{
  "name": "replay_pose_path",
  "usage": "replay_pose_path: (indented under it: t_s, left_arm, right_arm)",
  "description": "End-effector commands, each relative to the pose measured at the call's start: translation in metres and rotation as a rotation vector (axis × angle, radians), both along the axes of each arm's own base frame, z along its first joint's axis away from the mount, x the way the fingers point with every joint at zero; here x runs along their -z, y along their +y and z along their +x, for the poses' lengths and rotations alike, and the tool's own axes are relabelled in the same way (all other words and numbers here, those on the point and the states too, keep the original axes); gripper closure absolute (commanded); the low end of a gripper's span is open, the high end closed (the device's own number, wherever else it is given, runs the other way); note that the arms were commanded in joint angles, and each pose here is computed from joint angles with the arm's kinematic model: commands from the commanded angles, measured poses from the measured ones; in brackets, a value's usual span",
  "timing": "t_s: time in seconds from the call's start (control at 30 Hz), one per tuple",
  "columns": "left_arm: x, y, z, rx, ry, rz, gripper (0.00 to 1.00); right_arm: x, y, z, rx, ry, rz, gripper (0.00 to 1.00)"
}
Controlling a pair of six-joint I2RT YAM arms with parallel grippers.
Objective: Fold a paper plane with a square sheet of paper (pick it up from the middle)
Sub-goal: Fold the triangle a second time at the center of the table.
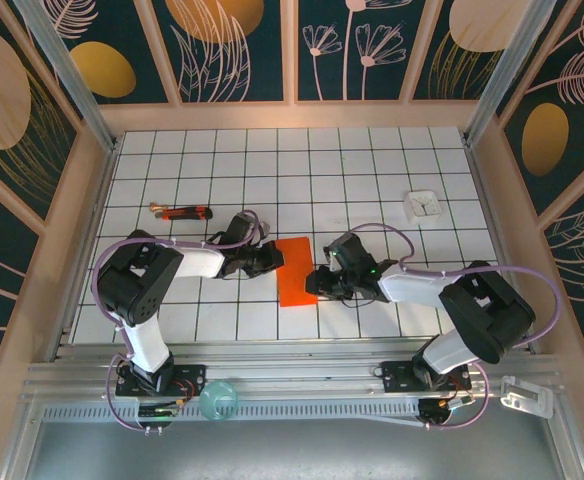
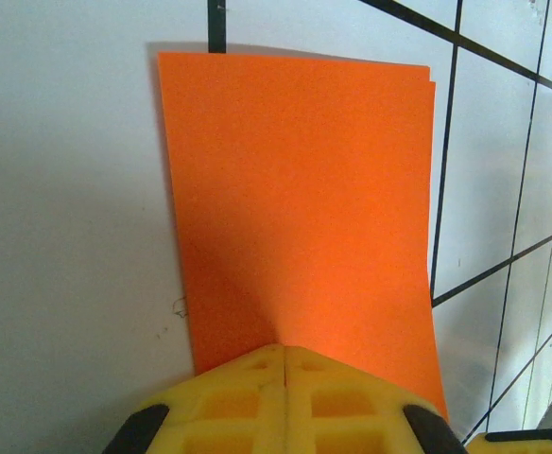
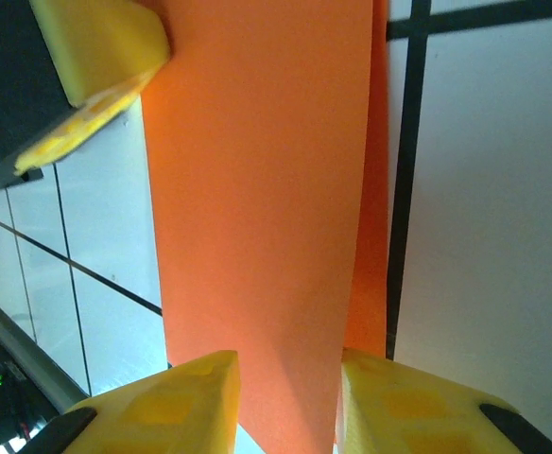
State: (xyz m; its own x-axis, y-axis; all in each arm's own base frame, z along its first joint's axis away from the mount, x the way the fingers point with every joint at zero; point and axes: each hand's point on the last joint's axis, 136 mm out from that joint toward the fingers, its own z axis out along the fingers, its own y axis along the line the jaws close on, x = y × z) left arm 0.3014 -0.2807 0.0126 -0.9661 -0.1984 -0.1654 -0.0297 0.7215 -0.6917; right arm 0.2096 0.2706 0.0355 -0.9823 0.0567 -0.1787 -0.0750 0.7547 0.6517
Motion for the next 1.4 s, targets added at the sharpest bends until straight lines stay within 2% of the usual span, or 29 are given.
replay_pose_path:
  t_s: [0.0, 0.47, 0.73, 0.9, 0.97, 1.07, 1.13, 1.37]
  left_arm:
    - [0.034, 0.018, -0.024, 0.011, 0.105, 0.100, 1.00]
    - [0.031, 0.016, -0.023, 0.021, 0.100, 0.096, 1.00]
    - [0.021, 0.009, -0.014, 0.032, 0.073, 0.080, 1.00]
    - [-0.027, 0.000, 0.005, 0.044, -0.093, 0.022, 0.68]
    - [-0.060, 0.000, 0.004, 0.046, -0.222, -0.016, 0.59]
    - [-0.091, 0.001, -0.014, 0.060, -0.423, 0.010, 0.51]
    - [-0.099, -0.004, -0.034, 0.104, -0.513, 0.035, 0.48]
    - [-0.095, -0.024, -0.091, 0.273, -0.747, 0.186, 0.38]
  right_arm:
    - [-0.013, 0.010, 0.020, 0.044, -0.018, 0.065, 0.70]
    - [-0.011, 0.015, 0.056, 0.108, 0.007, 0.137, 0.77]
    - [-0.005, 0.010, 0.061, 0.141, 0.044, 0.131, 0.95]
    - [-0.011, 0.007, 0.057, 0.215, 0.106, 0.149, 0.99]
    - [-0.014, 0.006, 0.054, 0.250, 0.135, 0.151, 1.00]
    - [-0.017, 0.006, 0.051, 0.295, 0.166, 0.161, 1.00]
    - [-0.017, 0.006, 0.048, 0.314, 0.186, 0.158, 1.00]
    - [-0.018, 0.012, 0.046, 0.319, 0.249, 0.171, 1.00]
